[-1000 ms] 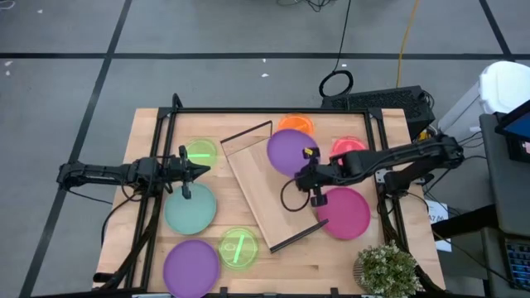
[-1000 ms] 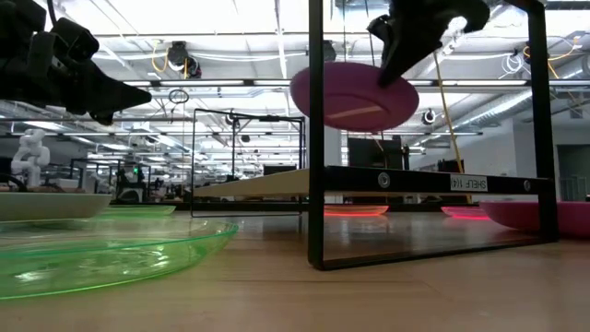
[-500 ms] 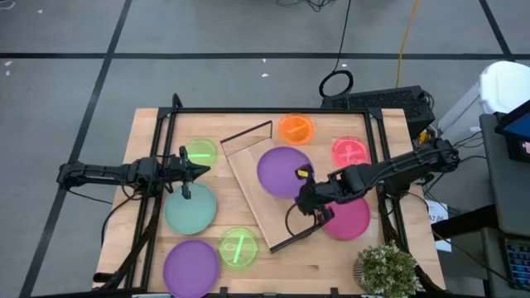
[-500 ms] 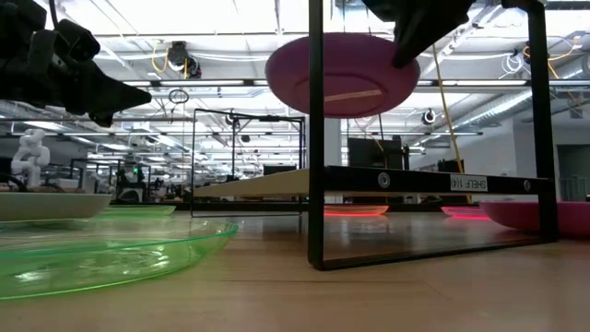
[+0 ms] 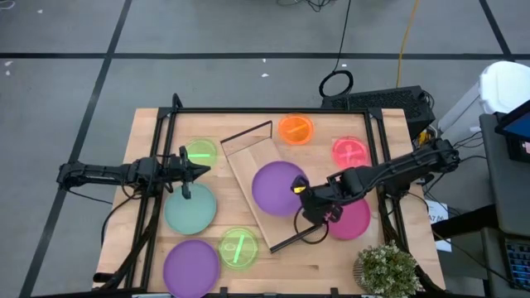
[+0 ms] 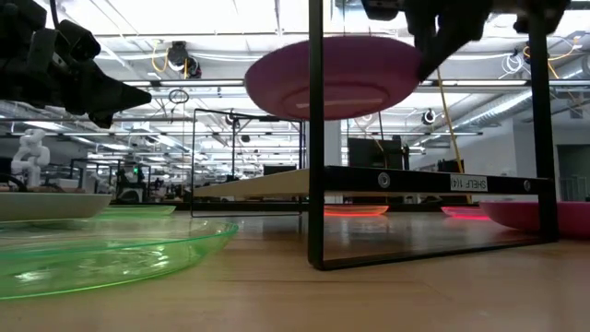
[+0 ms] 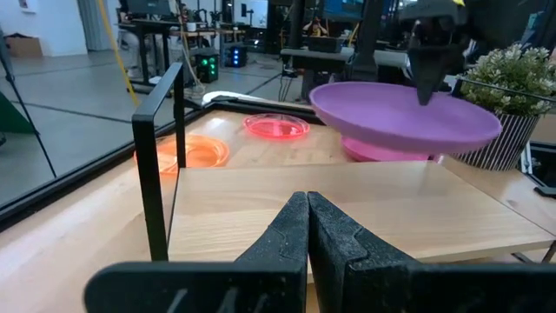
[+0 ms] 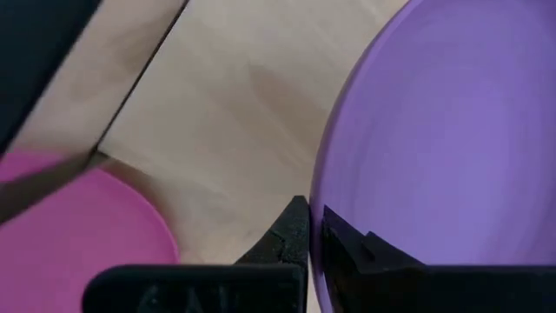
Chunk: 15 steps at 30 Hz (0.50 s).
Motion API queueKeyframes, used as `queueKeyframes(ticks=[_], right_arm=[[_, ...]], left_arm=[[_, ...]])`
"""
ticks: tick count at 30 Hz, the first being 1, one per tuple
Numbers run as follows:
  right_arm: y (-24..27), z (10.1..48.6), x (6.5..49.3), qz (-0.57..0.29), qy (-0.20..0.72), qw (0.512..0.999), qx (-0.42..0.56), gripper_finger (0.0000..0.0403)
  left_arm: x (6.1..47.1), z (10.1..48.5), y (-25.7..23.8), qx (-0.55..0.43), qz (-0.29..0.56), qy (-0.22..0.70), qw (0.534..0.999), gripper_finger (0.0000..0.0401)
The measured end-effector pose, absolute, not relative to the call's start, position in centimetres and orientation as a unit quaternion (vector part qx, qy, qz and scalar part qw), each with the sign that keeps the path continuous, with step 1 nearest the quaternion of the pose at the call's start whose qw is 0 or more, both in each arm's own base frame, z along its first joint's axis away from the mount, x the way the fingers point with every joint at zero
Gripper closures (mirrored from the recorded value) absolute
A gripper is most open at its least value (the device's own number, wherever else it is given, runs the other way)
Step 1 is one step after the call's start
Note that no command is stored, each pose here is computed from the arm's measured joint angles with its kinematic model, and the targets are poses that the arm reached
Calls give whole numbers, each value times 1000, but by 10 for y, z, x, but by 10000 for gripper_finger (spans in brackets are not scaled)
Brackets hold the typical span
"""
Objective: Place and stack plates onto a shelf
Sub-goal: Put the right purple plate on the shelf
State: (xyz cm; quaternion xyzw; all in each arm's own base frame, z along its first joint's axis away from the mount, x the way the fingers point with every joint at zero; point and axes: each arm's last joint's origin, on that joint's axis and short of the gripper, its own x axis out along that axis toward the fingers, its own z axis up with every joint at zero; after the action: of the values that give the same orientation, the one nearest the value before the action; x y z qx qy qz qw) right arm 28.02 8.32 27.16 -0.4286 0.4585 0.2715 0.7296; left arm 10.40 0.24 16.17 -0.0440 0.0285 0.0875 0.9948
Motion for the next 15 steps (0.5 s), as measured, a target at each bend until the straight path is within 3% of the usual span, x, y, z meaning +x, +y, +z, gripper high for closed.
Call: queueKeyframes(ticks=[15], right_arm=[[83,222,266,399,424,655,-482,403]], left_arm=[[104,162,2,-44,88,29,995,400]])
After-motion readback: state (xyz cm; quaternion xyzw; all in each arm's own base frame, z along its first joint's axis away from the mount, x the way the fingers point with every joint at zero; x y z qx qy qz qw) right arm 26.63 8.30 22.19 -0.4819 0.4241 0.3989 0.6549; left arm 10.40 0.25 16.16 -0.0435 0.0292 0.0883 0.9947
